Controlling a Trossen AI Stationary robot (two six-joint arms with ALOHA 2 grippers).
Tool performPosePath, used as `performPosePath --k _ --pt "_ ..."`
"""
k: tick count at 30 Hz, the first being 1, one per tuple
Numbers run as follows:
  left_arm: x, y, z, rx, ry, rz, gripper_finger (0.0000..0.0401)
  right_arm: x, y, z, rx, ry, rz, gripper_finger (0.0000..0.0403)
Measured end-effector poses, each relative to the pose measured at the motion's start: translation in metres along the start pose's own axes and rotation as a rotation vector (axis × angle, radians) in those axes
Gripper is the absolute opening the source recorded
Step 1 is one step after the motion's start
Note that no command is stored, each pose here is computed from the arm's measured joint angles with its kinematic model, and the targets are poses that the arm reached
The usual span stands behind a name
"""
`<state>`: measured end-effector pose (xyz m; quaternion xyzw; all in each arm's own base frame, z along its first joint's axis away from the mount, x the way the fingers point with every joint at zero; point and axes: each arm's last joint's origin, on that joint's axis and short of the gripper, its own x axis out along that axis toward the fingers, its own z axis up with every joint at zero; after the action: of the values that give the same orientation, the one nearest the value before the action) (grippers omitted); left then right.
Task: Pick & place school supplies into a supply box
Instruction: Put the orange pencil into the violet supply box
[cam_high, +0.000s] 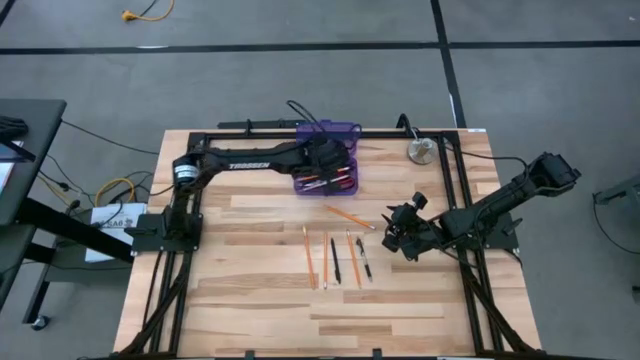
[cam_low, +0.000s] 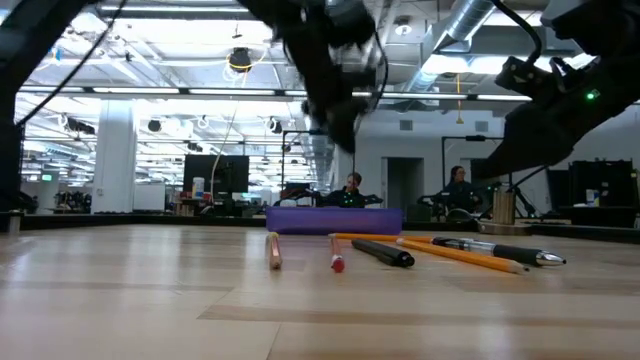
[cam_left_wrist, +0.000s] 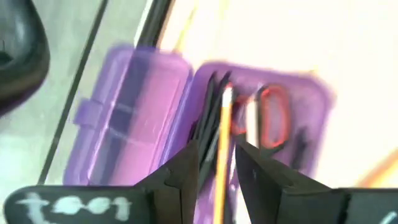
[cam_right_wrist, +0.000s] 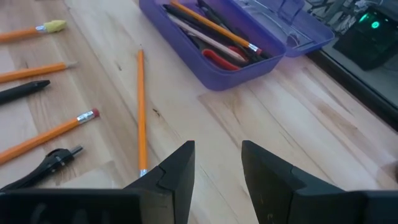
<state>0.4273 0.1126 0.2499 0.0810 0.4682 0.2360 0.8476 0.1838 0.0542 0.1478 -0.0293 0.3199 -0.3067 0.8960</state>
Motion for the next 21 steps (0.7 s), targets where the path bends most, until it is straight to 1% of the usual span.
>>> performPosePath --k 6,8,10,12,15,18,21 --pt "-0.073 -0.020 0.019 0.003 -0.203 -0.050 0.0096 0.002 0.000 0.004 0.025 -0.020 0.003 0.0126" --pt "-0.095 -0.029 0.022 0.005 -0.267 -0.076 0.0096 0.004 0.000 0.007 0.028 -0.023 0.021 0.0126" --pt "-0.115 -0.040 0.025 -0.002 -0.328 -0.109 0.0096 0.008 0.000 0.011 0.034 -0.005 0.077 0.0126" --pt "-0.131 -0.051 0.024 -0.006 -0.356 -0.142 0.0096 0.014 -0.001 0.016 0.055 0.028 0.159 0.0126" --pt "-0.144 -0.071 0.021 -0.011 -0.373 -0.190 0.0096 0.022 -0.006 0.020 0.095 0.075 0.246 0.0126" --pt "-0.153 -0.091 0.017 -0.010 -0.380 -0.228 0.0096 0.028 -0.011 0.021 0.114 0.107 0.272 0.0126" --pt "-0.153 -0.112 0.010 -0.037 -0.432 -0.273 0.0096 0.030 -0.014 0.023 0.093 0.102 0.283 0.0126"
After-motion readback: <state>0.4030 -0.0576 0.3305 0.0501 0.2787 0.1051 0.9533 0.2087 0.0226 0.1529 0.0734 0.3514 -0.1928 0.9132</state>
